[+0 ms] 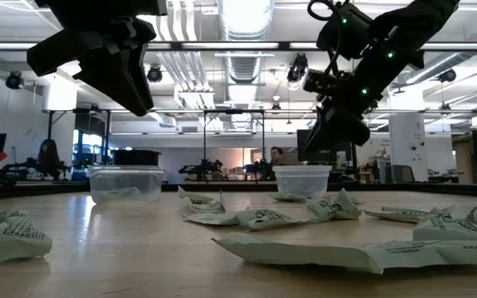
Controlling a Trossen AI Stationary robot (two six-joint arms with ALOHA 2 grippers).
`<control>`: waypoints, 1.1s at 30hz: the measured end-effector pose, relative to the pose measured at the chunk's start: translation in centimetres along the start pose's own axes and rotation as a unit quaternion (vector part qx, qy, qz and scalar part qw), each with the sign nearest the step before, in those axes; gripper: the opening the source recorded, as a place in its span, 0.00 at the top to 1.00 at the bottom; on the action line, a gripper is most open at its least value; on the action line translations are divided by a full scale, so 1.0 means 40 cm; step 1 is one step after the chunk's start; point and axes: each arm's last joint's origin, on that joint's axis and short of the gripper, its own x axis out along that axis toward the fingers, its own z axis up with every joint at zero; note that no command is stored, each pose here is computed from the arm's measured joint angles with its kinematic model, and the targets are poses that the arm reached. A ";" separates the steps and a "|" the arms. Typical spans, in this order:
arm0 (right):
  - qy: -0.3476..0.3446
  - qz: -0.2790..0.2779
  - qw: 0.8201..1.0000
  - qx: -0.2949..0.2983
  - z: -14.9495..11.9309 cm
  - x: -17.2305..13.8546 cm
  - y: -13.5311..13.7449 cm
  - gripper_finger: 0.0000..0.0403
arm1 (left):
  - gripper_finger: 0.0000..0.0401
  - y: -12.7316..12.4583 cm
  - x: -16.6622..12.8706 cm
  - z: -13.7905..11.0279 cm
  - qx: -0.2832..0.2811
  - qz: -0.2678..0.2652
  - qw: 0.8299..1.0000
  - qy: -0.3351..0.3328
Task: Pick and place items into bin
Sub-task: Put the stevia packet into the left transparent bin
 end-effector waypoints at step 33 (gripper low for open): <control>-0.116 0.102 0.984 -0.086 0.029 -0.241 0.151 0.69 | 0.76 -0.014 0.151 0.108 -0.007 -0.057 0.998 -0.026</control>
